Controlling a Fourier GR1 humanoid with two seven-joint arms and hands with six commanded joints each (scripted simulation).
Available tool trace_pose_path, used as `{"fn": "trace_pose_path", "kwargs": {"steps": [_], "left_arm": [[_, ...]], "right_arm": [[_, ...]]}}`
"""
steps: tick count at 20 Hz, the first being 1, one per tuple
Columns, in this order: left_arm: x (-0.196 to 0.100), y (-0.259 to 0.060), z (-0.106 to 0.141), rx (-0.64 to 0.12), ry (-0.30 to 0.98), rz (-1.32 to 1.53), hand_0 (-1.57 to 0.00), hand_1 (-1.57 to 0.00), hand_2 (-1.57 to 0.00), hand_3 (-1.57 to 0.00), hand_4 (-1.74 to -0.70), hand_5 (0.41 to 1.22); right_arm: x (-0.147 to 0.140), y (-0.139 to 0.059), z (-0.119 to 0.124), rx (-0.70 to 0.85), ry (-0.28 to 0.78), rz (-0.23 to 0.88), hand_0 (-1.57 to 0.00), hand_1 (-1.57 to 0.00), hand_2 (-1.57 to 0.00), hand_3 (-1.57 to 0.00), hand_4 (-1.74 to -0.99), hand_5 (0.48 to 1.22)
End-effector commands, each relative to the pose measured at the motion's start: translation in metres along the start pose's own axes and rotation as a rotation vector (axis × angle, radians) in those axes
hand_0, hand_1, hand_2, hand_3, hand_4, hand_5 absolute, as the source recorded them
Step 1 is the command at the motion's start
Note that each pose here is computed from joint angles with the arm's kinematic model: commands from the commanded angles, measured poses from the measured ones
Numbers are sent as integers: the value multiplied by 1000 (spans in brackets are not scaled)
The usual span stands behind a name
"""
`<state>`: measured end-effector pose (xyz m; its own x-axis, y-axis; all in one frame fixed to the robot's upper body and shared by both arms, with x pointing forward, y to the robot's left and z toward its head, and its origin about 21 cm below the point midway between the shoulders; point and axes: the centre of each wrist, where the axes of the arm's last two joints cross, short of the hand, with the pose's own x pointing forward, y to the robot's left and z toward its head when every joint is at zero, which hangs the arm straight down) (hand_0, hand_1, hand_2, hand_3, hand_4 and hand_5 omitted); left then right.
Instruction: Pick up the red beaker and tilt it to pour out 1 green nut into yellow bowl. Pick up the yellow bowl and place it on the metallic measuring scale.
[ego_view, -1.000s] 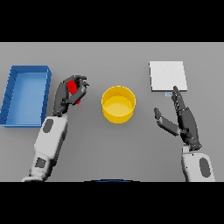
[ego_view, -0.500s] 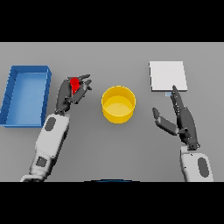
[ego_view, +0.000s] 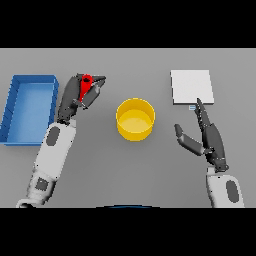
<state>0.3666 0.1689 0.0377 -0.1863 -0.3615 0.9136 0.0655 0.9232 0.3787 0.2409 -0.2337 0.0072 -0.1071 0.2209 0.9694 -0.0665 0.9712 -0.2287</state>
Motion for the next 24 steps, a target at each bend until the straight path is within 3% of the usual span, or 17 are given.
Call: {"fn": "trace_pose_path", "kwargs": {"steps": [1, 6, 8, 13, 19, 22, 24], "left_arm": [[5, 2, -1, -13, 2, -38, -1565, -1565, -1565, -1560, -1616, 1174], [12, 7, -4, -56, 15, -130, -1565, -1565, -1565, -1560, -1616, 1140], [20, 7, -8, -92, -10, -217, -1567, -1567, -1567, -1564, -1661, 1126], [49, 3, -26, -229, -65, -605, -1570, -1570, -1570, -1569, -1715, 1136], [65, -12, -37, -450, -103, -977, -1571, -1571, -1571, -1570, -1734, 1196], [77, -20, -44, -550, -117, -1134, -1571, -1571, -1571, -1571, -1606, 1208], [86, -27, -48, -596, -115, -1250, -1571, -1571, -1571, -1403, -1648, 1213]], "right_arm": [[0, 0, 1, 4, -1, -4, 1, 1, 1, 1, -1277, 664], [2, 1, 0, 0, 3, -4, 1, 1, 1, 1, -1277, 679], [-1, 4, 2, 3, 14, -14, 1, 1, 1, 1, -1273, 686], [2, 3, 3, -4, 10, -12, 1, 1, 1, 1, -1280, 690], [7, 1, 5, -1, 7, 2, 1, 1, 1, 1, -1290, 694], [2, 5, 4, -6, 39, -31, 1, 1, 1, 1, -1284, 678], [1, 7, 4, -16, 51, -59, 1, 1, 1, 1, -1279, 661]]}}
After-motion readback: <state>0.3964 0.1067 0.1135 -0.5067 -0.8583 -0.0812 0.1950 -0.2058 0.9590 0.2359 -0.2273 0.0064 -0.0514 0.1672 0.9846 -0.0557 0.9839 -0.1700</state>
